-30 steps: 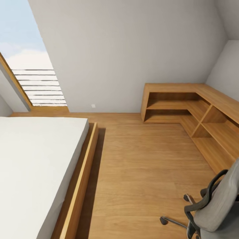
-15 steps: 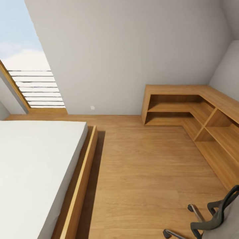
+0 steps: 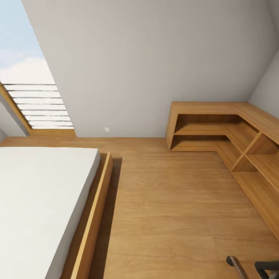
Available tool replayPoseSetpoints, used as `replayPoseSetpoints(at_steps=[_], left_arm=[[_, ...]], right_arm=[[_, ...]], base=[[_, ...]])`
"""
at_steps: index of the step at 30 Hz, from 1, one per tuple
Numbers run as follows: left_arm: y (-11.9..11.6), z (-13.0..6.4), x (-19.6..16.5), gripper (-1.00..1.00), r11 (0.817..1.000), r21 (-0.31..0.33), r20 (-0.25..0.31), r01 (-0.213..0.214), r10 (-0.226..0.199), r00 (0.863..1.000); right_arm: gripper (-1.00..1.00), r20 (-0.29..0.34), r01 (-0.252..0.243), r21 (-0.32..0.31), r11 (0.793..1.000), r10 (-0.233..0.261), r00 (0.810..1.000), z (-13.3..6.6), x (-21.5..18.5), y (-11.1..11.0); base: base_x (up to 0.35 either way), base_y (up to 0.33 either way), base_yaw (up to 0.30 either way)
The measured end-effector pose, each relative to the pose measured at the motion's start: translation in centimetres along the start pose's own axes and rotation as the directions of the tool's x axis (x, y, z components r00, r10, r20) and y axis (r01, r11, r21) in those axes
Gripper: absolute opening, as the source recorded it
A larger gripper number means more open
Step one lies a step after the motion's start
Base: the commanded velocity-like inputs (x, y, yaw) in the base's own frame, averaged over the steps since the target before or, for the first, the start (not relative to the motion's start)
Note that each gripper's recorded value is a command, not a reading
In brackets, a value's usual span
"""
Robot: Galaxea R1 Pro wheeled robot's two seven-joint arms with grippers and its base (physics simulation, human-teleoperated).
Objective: In the bedroom, organize the workspace by keeping the computer under the desk, ensuring the monitor is on the desk, placing the keyboard on the desk next to the monitor, placing the mouse on the desk next to the keyboard, moving the folder from the swivel chair onto the desk next to the mouse, stacking the notebook on top of the folder with the pen on top of the notebook, and positioning the swivel chair next to the desk.
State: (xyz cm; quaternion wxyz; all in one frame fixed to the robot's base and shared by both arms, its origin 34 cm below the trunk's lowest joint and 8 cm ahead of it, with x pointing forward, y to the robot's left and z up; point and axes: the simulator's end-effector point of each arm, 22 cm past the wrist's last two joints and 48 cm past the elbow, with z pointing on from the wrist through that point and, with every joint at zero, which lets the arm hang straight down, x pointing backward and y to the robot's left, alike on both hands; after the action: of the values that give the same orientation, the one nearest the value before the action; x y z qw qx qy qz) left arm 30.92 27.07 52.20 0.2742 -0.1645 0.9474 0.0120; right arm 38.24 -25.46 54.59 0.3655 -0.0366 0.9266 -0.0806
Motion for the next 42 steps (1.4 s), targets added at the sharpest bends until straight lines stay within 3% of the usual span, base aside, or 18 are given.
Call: replayPoseSetpoints(at_steps=[42], left_arm=[[0.05,0.0,0.06,1.0,1.0,-0.002,-0.003,0.0,0.0,1.0]], right_arm=[[1.0,0.0,0.0,-0.001,1.0,0.0,1.0,-0.01,0.01,0.03]], base=[[0.313,0.0,0.0]])
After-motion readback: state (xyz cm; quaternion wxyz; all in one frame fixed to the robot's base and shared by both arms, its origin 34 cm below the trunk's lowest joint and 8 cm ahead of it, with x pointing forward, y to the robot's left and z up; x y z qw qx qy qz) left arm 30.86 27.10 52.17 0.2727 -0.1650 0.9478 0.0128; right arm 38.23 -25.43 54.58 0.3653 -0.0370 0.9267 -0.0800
